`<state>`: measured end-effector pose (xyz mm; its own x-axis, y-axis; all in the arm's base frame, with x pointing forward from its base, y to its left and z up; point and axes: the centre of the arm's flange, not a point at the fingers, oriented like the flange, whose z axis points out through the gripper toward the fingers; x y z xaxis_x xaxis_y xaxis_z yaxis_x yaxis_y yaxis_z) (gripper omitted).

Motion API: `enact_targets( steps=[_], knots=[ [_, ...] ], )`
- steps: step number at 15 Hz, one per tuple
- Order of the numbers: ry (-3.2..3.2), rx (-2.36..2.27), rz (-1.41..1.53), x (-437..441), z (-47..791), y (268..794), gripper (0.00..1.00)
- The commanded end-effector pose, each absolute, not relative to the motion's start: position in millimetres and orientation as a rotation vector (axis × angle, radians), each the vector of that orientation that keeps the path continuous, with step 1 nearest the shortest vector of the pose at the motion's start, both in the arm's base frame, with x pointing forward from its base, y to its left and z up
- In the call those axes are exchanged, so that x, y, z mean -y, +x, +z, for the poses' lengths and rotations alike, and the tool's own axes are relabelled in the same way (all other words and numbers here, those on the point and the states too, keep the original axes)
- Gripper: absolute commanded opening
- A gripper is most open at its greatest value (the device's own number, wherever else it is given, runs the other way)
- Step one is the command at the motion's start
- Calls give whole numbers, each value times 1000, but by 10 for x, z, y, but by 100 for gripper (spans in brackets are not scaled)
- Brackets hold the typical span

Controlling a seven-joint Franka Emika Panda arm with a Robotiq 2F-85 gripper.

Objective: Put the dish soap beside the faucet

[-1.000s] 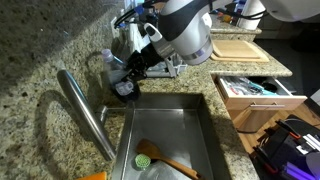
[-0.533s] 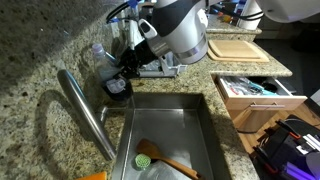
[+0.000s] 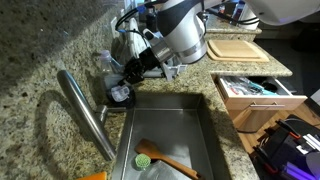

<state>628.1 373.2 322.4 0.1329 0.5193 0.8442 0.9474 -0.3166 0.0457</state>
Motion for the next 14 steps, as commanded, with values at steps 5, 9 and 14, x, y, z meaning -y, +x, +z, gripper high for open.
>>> enact_targets(
  steps=[5, 9, 14],
  knots=[
    [-1908, 1360, -1064, -3609, 3104, 6349, 42],
    [-1885, 1430, -1074, -3801, 3053, 6412, 17],
    [-1865, 1452, -1084, -3850, 3121, 6350, 42]
  ],
)
